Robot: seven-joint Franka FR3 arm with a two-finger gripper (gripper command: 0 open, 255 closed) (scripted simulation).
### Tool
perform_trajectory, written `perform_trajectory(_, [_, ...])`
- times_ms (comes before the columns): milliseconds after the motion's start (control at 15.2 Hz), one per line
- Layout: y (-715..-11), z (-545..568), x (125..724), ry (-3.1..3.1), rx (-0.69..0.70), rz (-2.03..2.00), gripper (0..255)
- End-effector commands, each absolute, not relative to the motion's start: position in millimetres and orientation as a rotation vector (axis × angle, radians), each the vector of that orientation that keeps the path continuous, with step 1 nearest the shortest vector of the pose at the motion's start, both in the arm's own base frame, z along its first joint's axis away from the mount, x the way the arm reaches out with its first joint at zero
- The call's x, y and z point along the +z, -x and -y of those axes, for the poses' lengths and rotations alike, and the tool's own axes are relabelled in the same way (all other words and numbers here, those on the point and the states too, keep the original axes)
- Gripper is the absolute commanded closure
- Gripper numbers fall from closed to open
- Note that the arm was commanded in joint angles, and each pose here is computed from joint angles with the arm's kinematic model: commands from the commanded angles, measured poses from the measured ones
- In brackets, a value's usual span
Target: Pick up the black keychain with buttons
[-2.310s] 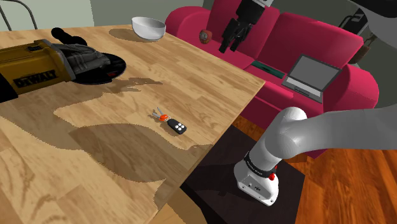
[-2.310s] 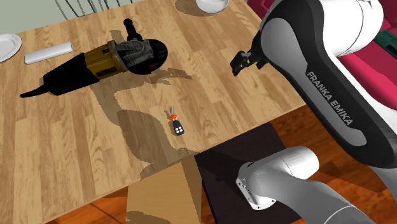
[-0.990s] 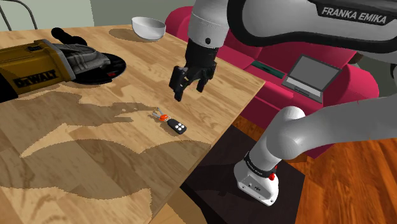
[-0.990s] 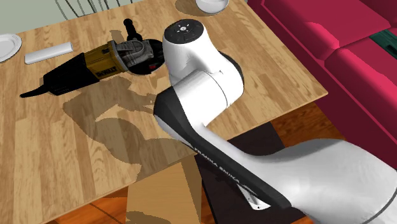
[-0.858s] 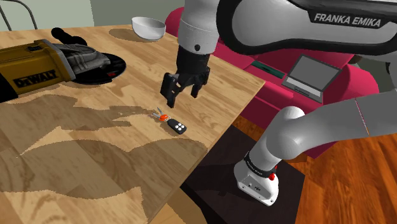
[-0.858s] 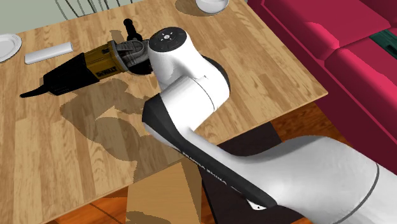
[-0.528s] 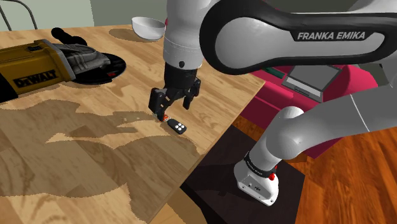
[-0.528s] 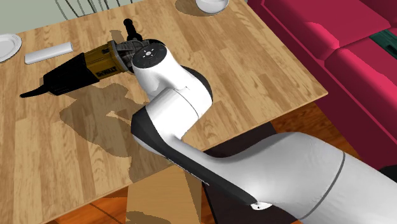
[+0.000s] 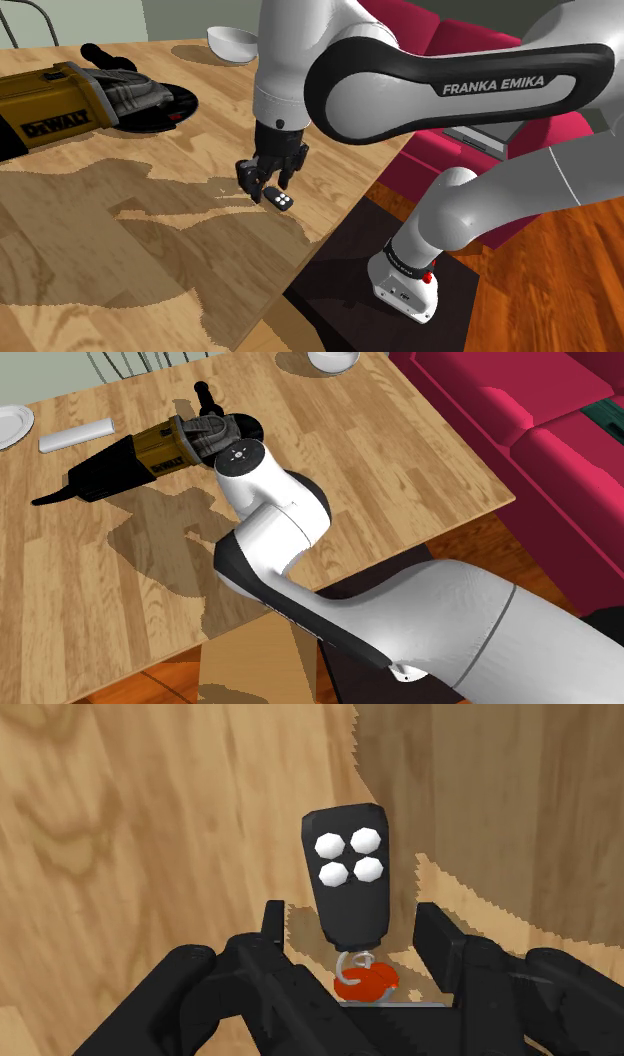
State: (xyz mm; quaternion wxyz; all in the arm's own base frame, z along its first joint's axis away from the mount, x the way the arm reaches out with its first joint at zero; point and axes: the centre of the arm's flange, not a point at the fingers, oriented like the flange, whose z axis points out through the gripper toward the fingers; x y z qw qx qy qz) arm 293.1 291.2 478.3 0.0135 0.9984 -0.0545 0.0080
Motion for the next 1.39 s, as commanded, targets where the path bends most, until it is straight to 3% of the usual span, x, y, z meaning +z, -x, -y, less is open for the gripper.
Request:
perform_trajectory(0, [-292.9,-290.8,477.0,-3.109,0.024,0.17,255])
perform_trajectory(528, [-292.8,-290.8,476.7,-3.109,0.024,0.17,255])
perform_trajectory(1320, [-292.8,-290.8,540.0,-3.109,0.024,0.17,255])
